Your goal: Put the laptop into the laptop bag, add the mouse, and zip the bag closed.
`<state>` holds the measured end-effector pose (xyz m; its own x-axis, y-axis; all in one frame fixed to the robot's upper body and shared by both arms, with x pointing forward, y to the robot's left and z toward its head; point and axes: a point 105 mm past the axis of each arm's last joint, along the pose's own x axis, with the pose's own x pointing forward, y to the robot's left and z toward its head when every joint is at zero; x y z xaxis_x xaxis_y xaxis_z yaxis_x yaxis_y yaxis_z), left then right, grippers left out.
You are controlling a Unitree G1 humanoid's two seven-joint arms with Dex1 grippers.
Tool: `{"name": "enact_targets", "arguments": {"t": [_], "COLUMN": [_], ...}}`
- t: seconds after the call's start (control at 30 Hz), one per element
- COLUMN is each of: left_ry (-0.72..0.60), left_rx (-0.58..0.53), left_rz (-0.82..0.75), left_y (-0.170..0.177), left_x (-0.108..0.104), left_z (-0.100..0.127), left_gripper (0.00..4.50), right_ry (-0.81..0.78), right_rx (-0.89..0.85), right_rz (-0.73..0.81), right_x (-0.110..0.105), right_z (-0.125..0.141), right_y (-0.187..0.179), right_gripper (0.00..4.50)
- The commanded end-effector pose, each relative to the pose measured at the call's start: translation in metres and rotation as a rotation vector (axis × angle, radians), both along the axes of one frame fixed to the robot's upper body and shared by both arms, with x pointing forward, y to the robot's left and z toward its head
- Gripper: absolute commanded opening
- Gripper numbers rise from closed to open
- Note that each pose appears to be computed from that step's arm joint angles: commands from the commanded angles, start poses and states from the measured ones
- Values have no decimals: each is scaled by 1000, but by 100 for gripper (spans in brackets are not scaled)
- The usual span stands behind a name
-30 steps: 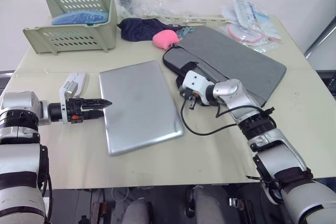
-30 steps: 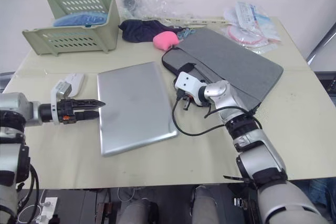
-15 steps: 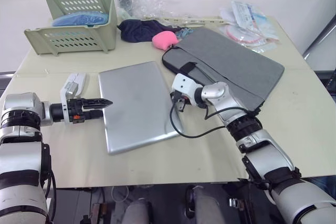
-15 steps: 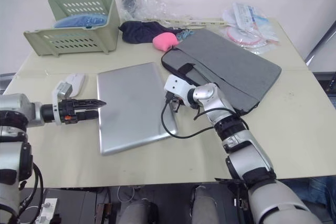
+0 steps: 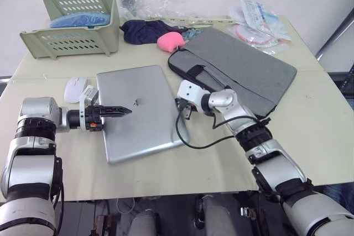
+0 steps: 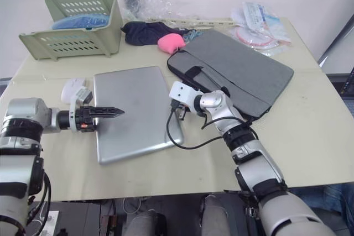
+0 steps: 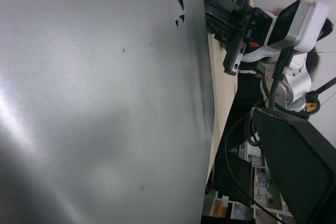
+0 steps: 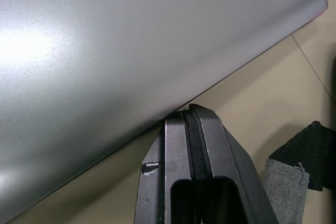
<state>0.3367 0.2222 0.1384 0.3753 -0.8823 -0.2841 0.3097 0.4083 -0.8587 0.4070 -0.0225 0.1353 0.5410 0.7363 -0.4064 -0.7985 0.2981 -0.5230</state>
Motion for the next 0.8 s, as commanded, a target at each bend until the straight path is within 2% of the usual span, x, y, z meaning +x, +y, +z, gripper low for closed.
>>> {"name": "enact_targets", "arguments": {"t": [0.03, 0.23, 0.3, 0.4, 0.53, 0.67, 0.77, 0.8], "left_ry": [-42, -33, -25, -23, -31, -45, -67, -76], "left_rx": [-38, -53, -55, -55, -129, -144, -138, -136], "left_rz": [26, 49, 42, 33, 26, 25, 47, 45], "left_y": [-1, 7, 6, 6, 3, 10, 21, 23], "left_x": [5, -2, -5, -9, -17, -36, -48, -53], "left_z": [8, 8, 8, 8, 29, 39, 40, 41], "left_gripper": [370, 103, 37, 35, 35, 35, 35, 35], "right_ry": [-5, 9, 15, 19, 10, -49, -85, -85], "right_rx": [9, 13, 13, 14, 115, 293, 392, 396], "right_rz": [50, 45, 46, 46, -6, -73, -101, -94], "right_x": [-8, -12, -13, -14, -15, -21, -33, -41], "right_z": [1, -4, -6, -7, 5, 44, 75, 82], "right_y": [9, 7, 6, 6, -5, -31, -55, -62], "right_gripper": [0, 0, 0, 0, 0, 0, 86, 132]}}
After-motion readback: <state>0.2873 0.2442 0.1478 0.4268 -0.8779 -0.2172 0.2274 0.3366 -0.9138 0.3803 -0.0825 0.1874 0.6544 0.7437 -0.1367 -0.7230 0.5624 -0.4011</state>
